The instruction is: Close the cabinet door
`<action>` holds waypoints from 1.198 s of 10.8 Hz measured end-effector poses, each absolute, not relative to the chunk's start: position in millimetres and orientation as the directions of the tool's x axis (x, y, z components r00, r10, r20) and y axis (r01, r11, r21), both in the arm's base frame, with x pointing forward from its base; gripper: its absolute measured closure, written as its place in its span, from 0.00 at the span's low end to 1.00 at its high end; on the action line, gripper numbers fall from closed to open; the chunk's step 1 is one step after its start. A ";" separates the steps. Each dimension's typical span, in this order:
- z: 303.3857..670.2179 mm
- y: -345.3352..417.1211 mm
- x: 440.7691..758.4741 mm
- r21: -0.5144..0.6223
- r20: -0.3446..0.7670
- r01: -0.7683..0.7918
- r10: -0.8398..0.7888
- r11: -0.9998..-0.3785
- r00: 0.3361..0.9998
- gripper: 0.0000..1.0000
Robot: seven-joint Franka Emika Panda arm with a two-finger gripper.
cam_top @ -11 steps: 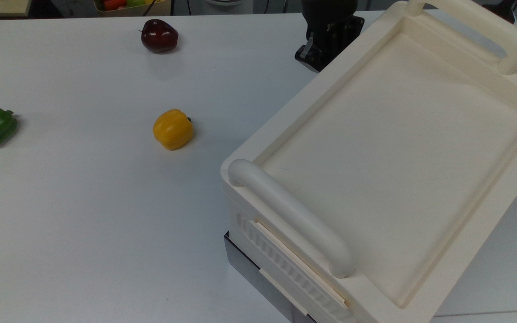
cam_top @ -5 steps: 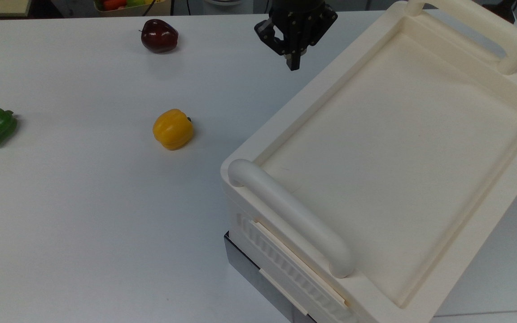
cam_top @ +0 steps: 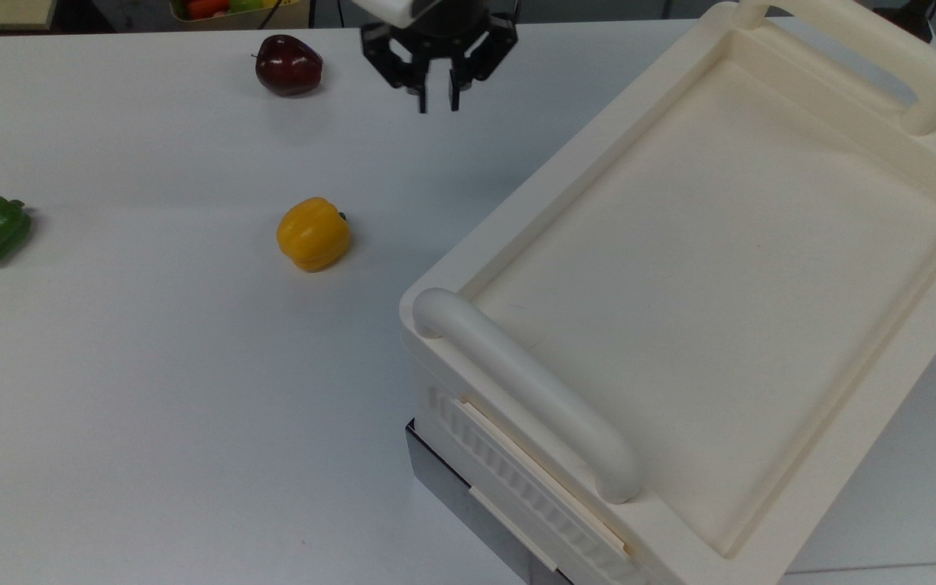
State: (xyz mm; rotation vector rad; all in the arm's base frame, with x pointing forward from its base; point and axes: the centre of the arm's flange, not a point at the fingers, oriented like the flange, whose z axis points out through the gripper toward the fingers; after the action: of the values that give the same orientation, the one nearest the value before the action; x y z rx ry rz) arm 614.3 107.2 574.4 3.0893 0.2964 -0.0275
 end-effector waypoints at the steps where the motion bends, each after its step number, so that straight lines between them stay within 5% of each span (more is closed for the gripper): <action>1: 572.9 89.6 613.2 0.036 -0.049 0.160 0.158 -0.986 0.986 0.50; 4: 559.1 39.1 615.3 0.044 -0.084 0.021 0.017 -0.999 0.996 0.03; 7: 566.0 -9.0 612.1 0.056 -0.069 -0.162 -0.166 -0.985 0.984 0.00; 13: 597.4 -53.5 588.3 0.039 -0.026 -0.238 -0.239 -0.970 0.971 0.00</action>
State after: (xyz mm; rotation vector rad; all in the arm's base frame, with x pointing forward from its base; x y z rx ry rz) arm 588.3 -53.5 597.4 3.0830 -0.3739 -0.0470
